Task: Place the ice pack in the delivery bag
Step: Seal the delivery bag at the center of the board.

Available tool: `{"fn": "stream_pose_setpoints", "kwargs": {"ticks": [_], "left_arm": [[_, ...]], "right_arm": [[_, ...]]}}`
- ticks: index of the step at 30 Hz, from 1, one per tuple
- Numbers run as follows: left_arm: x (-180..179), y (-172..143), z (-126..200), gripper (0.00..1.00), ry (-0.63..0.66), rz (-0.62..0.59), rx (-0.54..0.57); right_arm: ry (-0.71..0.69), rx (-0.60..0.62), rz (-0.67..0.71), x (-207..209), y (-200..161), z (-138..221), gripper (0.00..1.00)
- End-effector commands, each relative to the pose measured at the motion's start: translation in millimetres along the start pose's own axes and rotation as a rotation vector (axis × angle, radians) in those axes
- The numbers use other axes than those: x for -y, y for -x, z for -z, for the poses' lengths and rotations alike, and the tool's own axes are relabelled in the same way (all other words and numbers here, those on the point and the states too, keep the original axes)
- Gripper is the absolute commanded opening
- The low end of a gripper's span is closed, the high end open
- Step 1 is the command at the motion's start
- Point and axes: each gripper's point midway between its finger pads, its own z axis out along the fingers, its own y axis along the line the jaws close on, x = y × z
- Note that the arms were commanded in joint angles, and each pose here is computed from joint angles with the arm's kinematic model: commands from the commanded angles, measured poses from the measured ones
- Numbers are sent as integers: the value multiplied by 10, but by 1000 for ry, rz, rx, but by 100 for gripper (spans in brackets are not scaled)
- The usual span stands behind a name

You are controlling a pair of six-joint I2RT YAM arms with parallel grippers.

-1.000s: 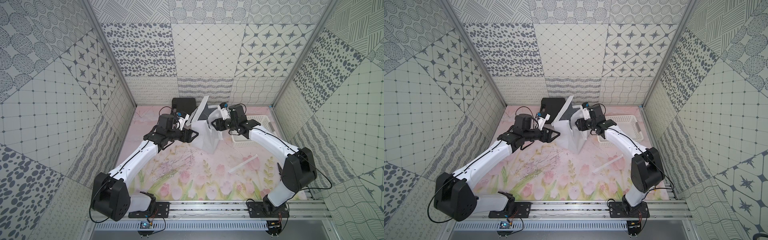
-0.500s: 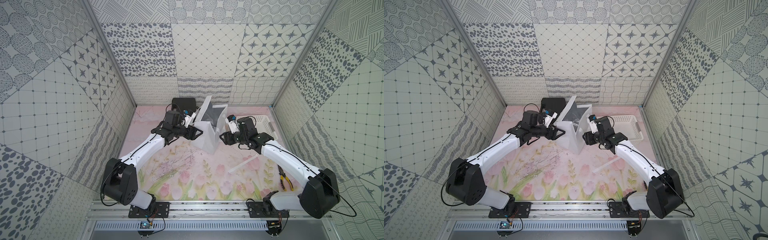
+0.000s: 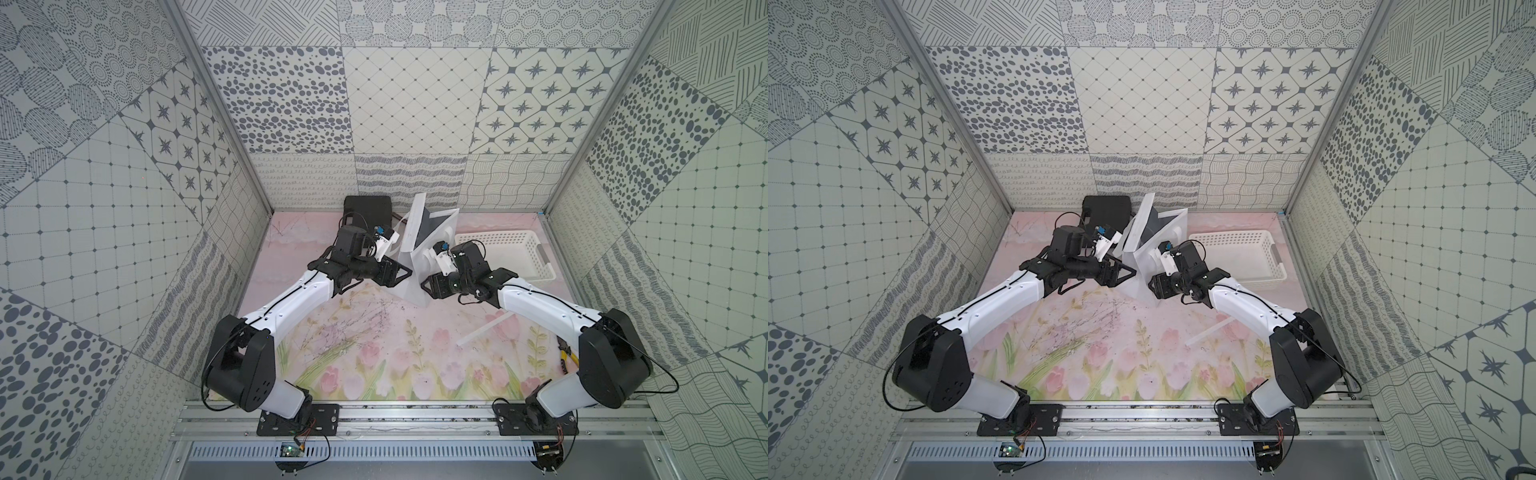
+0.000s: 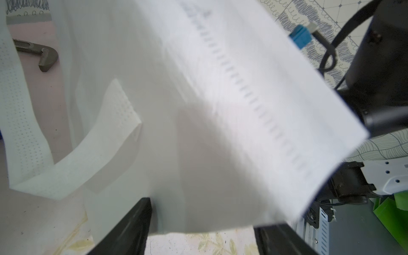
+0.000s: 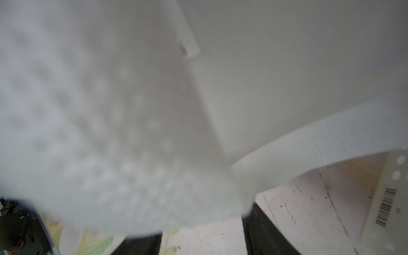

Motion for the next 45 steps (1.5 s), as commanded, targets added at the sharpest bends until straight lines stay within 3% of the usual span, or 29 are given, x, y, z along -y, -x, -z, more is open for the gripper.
{"fn": "stream_pose_setpoints", "kwargs": {"ticks": [1, 15, 28, 36, 42, 45], "left_arm": [[157, -67, -26, 75, -49, -8, -9], [3, 68, -280, 57, 152, 42, 32], [-130, 261, -314, 44, 366, 7, 154], [-193, 437, -332, 37, 430, 28, 248], [-248, 534, -359, 24, 456, 62, 299], [-242, 557, -377, 5, 451, 56, 298]], "right_arm": [[59, 111, 8, -169, 365, -5, 60], [83, 94, 19, -252, 339, -133, 60], [94, 91, 12, -269, 310, -153, 60], [101, 88, 10, -274, 297, -159, 60], [95, 96, 20, -275, 299, -108, 60], [64, 103, 61, -250, 325, 13, 62]]}}
